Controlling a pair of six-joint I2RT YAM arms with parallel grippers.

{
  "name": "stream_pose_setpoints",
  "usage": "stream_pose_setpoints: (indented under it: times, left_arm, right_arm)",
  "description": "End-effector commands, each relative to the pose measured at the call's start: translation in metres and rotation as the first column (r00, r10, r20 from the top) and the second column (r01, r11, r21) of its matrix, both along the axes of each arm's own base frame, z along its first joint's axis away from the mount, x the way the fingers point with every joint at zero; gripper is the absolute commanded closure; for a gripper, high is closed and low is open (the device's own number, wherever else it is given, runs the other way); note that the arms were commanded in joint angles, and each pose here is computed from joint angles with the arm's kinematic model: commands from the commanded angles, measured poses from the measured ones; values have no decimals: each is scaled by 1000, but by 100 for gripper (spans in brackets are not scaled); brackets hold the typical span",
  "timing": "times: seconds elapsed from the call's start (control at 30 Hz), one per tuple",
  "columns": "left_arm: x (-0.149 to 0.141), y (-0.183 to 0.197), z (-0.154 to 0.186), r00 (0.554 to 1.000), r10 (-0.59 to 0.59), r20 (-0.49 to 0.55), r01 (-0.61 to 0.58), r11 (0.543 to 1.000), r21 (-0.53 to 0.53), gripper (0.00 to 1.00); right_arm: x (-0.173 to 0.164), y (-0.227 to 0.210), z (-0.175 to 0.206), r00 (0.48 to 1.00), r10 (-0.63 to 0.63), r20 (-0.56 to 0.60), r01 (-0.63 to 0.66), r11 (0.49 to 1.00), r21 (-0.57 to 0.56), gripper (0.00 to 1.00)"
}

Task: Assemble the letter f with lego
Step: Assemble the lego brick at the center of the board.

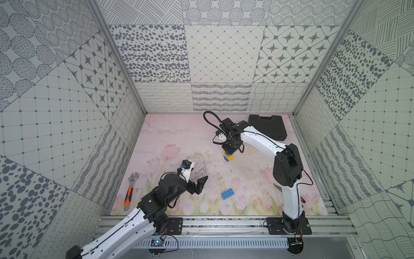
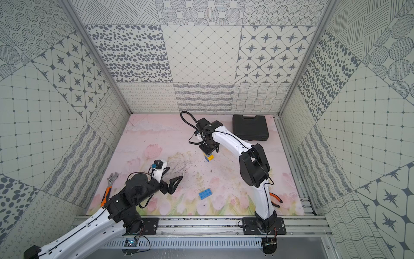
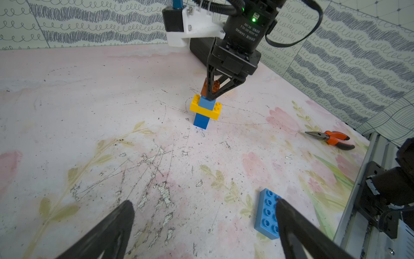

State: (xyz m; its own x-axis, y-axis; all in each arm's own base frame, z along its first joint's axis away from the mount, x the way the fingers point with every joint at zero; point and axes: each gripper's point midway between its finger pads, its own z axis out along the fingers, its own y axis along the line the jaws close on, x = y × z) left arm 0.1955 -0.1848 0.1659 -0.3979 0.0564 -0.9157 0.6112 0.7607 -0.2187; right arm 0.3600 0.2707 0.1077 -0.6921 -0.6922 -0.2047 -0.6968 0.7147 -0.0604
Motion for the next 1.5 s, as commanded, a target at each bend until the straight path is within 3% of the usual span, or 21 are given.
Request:
stream_pose_setpoints:
  times: [0.0, 0.57, 1.47]
  left_arm:
    - [2, 1, 1, 1000, 12, 4, -12, 1000, -8, 1]
    - [3, 1, -1, 1000, 16, 2, -16, 1000, -6, 1]
    - [4, -1, 0, 1000, 10, -1, -10, 1000, -1, 1]
  right_arm:
    - [3, -1, -6, 1000, 7, -13, -8, 1000, -18, 65]
    - [-4, -5, -13, 999, 3, -49, -5, 999, -37, 65]
    - [-23, -9, -56, 972, 4, -235, -31, 993, -114, 63]
